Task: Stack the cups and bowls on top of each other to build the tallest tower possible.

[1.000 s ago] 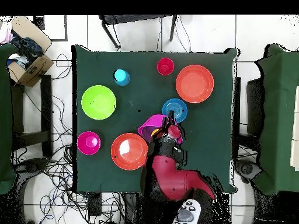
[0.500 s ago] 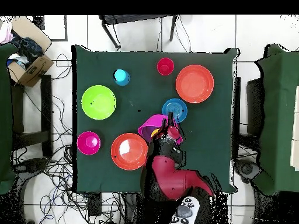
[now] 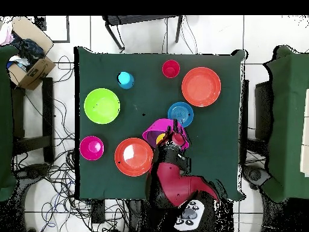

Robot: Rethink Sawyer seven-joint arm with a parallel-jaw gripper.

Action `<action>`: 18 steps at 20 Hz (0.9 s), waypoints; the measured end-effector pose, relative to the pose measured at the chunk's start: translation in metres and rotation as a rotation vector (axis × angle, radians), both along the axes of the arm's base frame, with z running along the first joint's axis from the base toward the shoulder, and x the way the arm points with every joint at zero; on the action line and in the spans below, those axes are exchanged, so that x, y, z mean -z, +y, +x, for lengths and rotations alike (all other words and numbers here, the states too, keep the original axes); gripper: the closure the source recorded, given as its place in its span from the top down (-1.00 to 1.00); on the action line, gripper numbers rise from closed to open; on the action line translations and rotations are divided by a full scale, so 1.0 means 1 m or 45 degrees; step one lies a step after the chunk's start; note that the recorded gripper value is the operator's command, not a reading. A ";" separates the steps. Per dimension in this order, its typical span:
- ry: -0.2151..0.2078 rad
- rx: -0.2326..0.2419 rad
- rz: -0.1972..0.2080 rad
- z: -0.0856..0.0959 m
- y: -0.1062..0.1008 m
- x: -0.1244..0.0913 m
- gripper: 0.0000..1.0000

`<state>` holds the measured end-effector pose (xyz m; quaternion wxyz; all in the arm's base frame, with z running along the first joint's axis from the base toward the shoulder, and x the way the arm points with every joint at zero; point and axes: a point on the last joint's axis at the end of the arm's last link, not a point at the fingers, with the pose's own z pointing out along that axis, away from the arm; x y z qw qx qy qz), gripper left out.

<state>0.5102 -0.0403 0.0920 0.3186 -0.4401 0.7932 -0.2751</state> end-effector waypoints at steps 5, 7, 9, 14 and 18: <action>0.024 0.006 -0.005 -0.002 -0.001 0.001 1.00; 0.052 0.007 -0.011 -0.004 -0.001 0.001 1.00; 0.070 0.007 -0.017 -0.005 -0.002 0.001 1.00; 0.105 0.002 -0.032 -0.008 -0.004 -0.005 1.00; 0.117 -0.004 -0.042 -0.008 -0.005 -0.009 1.00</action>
